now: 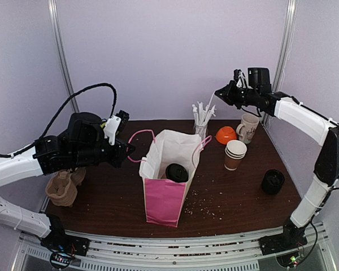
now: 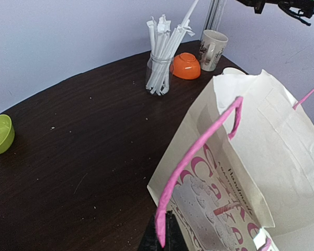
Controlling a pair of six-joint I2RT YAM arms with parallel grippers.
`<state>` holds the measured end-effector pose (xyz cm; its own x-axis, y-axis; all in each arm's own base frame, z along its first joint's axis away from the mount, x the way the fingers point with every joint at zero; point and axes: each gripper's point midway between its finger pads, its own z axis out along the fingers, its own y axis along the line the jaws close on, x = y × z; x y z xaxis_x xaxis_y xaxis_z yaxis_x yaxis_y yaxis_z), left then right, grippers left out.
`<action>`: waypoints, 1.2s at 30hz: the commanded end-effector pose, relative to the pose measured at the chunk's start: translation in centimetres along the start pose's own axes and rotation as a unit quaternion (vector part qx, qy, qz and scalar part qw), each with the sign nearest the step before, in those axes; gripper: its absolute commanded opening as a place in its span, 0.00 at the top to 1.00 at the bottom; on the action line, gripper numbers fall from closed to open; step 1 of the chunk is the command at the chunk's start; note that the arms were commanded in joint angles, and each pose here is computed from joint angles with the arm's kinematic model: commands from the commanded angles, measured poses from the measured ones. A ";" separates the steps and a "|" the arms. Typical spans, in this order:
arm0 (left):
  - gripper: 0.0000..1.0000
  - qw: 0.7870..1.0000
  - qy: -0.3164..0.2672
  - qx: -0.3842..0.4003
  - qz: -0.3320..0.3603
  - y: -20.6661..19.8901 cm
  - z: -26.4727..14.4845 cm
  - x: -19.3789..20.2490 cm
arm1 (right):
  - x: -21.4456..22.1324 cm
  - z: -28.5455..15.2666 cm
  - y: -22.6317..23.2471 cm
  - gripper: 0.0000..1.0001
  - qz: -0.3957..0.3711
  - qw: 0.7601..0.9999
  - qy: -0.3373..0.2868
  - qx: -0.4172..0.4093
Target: Pack the takeout coffee
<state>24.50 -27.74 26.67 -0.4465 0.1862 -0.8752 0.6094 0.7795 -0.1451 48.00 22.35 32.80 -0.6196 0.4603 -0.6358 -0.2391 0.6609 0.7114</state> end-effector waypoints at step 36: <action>1.00 0.997 -0.039 0.051 -0.031 -2.0 -0.1 -3.1 | 5.0 -21.0 30.3 1.00 -0.140 0.904 0.060 -0.399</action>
<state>24.44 -29.15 27.15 -0.4646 0.1502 -0.8727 0.6284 0.7502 -0.2054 22.67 30.76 55.28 -0.5646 0.2034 -0.7999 -0.7904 0.1458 0.5949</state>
